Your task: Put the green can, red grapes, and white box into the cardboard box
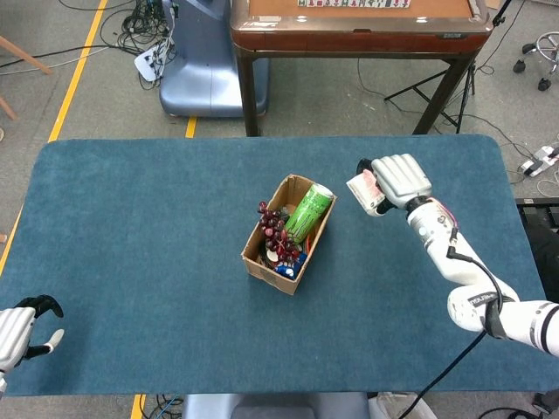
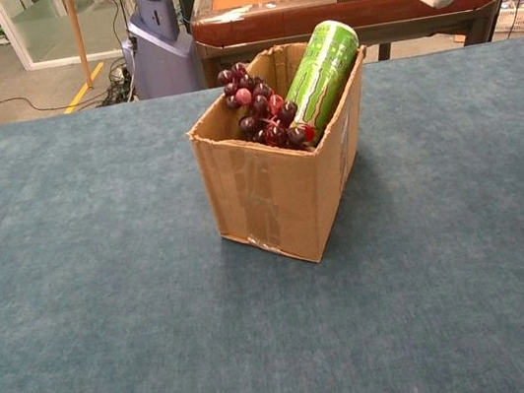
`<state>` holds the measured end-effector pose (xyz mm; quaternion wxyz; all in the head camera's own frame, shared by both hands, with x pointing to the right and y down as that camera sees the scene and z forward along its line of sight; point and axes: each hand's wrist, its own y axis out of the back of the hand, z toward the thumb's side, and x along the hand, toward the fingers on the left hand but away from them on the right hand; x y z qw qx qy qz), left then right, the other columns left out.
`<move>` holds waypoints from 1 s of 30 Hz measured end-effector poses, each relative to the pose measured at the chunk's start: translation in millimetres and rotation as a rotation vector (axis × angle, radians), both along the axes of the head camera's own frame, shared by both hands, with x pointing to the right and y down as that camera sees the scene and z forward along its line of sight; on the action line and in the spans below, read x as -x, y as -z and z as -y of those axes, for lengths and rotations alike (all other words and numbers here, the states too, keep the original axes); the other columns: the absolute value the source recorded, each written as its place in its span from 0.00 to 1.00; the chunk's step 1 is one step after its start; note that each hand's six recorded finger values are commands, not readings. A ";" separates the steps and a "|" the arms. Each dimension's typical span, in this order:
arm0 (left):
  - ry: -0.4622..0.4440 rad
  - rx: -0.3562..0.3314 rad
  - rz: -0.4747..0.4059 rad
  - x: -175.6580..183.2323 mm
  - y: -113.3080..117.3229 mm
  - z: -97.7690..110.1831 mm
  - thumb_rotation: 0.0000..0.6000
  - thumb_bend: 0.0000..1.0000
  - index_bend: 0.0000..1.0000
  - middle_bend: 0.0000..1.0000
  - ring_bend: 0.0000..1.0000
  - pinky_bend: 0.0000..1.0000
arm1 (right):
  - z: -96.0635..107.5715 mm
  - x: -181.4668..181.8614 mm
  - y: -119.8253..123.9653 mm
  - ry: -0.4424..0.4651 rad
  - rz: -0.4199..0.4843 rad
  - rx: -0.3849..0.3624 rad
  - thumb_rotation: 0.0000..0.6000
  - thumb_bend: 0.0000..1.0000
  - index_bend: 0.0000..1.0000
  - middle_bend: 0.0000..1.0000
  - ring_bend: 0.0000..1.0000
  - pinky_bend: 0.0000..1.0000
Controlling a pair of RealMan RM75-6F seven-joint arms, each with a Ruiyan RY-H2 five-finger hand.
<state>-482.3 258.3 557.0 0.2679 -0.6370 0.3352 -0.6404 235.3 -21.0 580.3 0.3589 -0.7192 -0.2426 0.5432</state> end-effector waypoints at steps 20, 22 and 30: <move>0.010 -0.008 -0.011 1.6 3.1 0.3 1.00 0.28 0.46 0.36 0.31 0.53 | -47.3 103.6 -4.0 0.220 0.240 0.014 1.00 0.01 0.48 1.00 1.00 0.98; 0.010 -0.009 -0.012 1.6 3.7 0.2 1.00 0.28 0.46 0.36 0.31 0.53 | -50.6 110.3 -7.0 0.234 0.248 0.019 1.00 0.00 0.38 1.00 1.00 0.98; 0.008 -0.012 -0.014 1.4 5.0 -0.1 1.00 0.28 0.46 0.36 0.31 0.53 | -53.9 117.1 -19.6 0.247 0.250 0.029 1.00 0.00 0.00 1.00 1.00 0.98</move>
